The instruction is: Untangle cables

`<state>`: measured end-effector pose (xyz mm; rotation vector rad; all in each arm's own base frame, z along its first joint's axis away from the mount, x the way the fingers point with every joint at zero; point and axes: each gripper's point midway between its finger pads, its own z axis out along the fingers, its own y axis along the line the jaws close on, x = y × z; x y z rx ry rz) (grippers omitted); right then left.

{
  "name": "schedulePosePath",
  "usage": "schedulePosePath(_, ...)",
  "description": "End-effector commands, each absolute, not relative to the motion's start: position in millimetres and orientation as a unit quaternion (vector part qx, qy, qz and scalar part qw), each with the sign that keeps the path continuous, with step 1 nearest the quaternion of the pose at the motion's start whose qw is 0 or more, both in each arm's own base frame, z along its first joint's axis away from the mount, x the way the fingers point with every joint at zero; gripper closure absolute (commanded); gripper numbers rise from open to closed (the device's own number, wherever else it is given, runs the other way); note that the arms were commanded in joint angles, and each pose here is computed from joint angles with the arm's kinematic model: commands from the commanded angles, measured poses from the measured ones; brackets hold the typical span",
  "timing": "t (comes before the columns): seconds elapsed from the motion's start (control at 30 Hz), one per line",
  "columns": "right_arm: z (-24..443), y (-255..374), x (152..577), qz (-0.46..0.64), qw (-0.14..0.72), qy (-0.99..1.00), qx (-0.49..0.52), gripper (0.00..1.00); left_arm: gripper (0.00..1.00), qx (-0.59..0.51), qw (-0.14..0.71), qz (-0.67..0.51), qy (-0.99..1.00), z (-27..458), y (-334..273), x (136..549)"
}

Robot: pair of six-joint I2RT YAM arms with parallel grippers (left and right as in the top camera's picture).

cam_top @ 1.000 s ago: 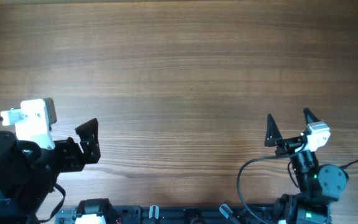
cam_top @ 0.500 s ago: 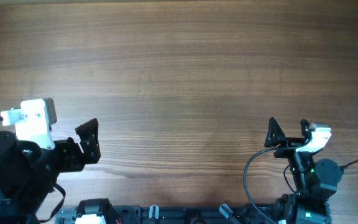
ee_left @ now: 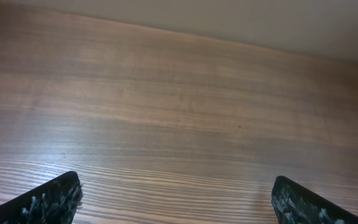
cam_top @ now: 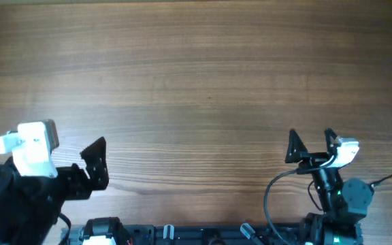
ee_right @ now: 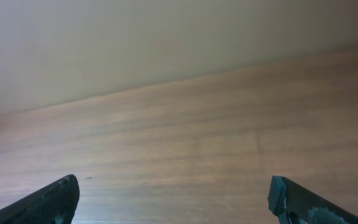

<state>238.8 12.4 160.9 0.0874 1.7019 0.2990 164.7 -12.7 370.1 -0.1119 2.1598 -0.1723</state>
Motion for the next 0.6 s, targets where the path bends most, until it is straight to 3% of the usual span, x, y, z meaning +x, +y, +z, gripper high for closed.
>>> schedulePosePath(0.0, 169.2, 21.8, 237.0, 0.144, 0.657, 0.74, 0.025, 0.0, 0.0, -0.042, 0.487, -0.06, 0.87, 377.9, -10.3, 157.5)
schedulePosePath(0.37, 169.0, 27.8, 236.4, 0.153, 0.655, 0.74, 0.016, 0.0, 0.0, -0.047, 0.569, -0.043, 0.82, 396.5, -6.8, 99.5)
schedulePosePath(0.57, 168.9, 27.8, 236.4, 0.153, 0.654, 0.74, 0.016, 0.01, 0.0, -0.054, 0.556, -0.041, 0.828, 383.5, -6.1, 82.5)
